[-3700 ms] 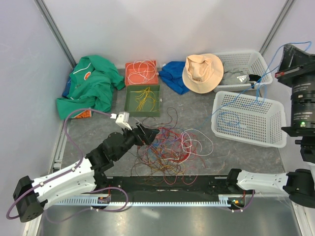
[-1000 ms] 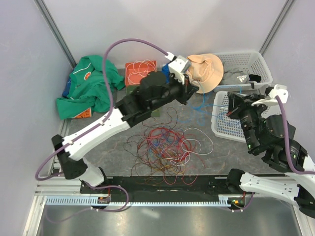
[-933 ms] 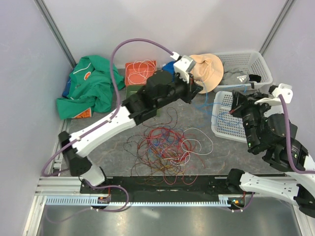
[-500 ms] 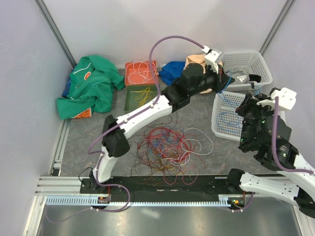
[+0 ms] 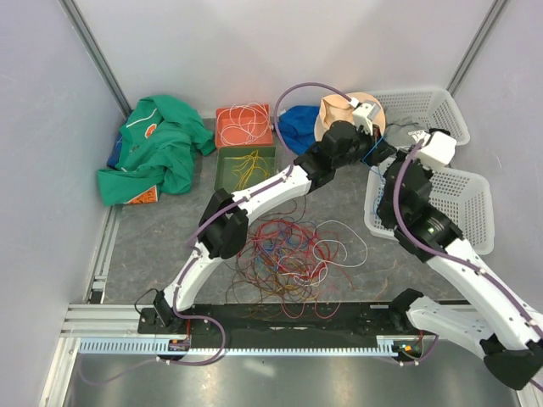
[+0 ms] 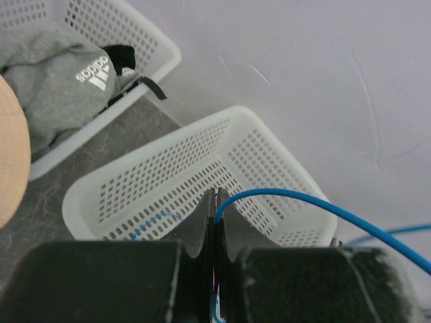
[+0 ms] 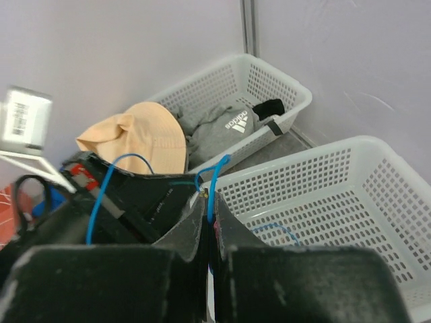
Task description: Untangle the cables
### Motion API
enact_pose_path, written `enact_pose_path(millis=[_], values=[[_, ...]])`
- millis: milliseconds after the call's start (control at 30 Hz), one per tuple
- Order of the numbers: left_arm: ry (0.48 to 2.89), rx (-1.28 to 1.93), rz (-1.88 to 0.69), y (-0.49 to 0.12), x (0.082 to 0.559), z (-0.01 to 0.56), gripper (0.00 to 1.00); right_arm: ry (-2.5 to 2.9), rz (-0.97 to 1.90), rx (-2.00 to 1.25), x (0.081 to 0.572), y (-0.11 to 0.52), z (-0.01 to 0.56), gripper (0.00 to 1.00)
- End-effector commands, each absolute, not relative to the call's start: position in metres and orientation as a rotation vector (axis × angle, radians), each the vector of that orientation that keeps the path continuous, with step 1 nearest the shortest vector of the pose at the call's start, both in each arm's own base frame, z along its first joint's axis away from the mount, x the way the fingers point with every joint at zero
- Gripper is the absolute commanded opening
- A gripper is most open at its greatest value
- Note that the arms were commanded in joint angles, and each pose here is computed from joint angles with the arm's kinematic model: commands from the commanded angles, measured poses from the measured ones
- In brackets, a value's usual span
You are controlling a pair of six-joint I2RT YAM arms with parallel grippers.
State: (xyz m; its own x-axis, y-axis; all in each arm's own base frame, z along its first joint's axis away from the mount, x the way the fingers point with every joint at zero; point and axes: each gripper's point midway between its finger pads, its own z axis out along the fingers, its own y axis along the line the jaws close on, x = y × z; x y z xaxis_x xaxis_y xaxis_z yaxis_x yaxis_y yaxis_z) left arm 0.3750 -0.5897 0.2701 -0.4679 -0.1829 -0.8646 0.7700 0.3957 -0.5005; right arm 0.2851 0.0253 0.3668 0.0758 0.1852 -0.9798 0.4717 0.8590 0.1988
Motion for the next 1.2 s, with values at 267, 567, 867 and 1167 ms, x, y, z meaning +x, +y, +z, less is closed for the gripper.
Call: enact_pose_path(millis=[267,567,867,1167], values=[[1.558,0.529,-1.411,-0.617,0.375,0.280,0.02,1.513,-0.186,0.841,0.318,-0.042,0.289,0.00],[1.649,0.657,-1.467,-0.632,0.345,0.232,0.05,1.623,-0.081,0.997,0.324,-0.048,0.228,0.13],[1.686,0.714,-1.405,-0.628,0.337,0.234,1.00,1.551,-0.017,1.007,0.316,-0.048,0.264,0.96],[1.728,0.683,-1.081,-0.590,0.348,0.261,1.00,1.503,0.192,0.882,0.297,-0.025,0.315,0.98]])
